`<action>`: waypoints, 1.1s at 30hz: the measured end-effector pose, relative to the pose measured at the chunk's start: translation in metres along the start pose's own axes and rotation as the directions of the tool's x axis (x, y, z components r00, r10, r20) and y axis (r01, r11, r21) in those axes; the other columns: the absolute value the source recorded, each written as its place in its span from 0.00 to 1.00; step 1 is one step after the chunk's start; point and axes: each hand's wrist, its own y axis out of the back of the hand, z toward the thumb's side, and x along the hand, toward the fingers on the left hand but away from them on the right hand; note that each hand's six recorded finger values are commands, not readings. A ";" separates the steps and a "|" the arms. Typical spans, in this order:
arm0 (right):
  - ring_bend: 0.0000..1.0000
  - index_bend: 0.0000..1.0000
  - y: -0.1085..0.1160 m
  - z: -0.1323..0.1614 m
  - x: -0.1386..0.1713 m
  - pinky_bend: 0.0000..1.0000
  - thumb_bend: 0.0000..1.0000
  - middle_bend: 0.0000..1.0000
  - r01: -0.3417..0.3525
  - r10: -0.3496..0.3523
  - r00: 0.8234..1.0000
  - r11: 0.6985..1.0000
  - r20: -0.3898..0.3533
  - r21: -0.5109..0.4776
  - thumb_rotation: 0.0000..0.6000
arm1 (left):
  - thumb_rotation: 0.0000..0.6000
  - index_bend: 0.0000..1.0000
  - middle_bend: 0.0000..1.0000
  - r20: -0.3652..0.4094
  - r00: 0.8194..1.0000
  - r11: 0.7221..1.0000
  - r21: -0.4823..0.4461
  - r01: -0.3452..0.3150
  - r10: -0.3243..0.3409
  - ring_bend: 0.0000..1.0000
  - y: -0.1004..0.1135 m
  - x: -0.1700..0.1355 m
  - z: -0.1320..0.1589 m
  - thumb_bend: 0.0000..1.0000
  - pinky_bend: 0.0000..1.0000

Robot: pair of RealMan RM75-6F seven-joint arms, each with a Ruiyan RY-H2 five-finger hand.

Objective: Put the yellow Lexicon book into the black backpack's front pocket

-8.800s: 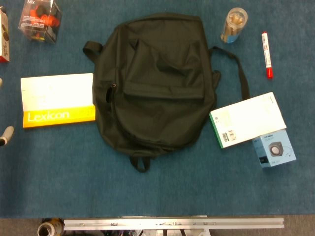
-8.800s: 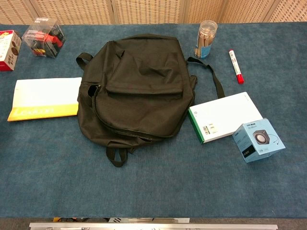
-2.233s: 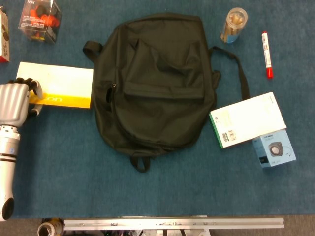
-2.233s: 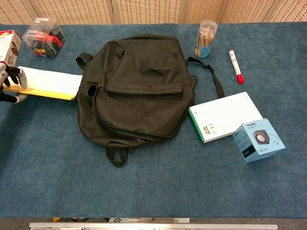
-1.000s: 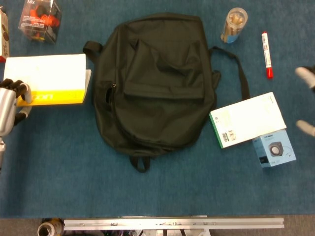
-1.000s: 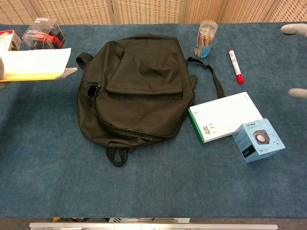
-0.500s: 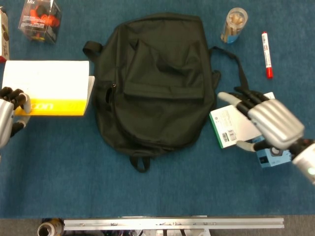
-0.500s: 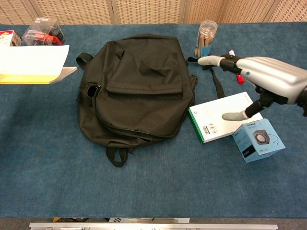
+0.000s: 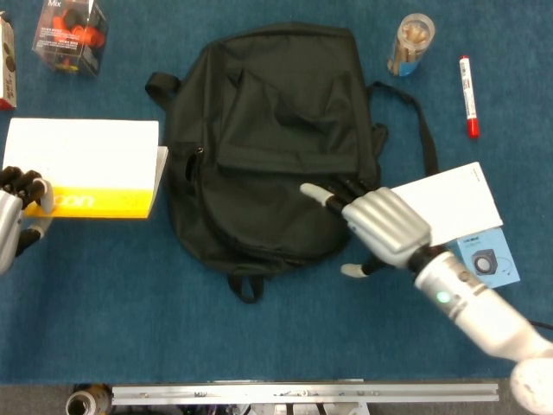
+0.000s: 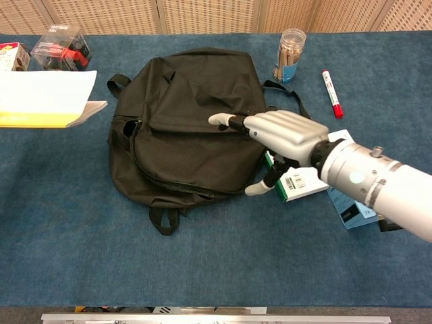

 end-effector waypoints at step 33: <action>0.02 0.00 -0.037 0.047 -0.070 0.16 0.07 0.17 0.001 -0.003 0.999 0.998 0.036 0.058 1.00 | 1.00 0.70 0.66 -0.009 1.000 1.000 -0.016 -0.015 0.015 0.57 0.007 -0.008 -0.004 0.28 0.69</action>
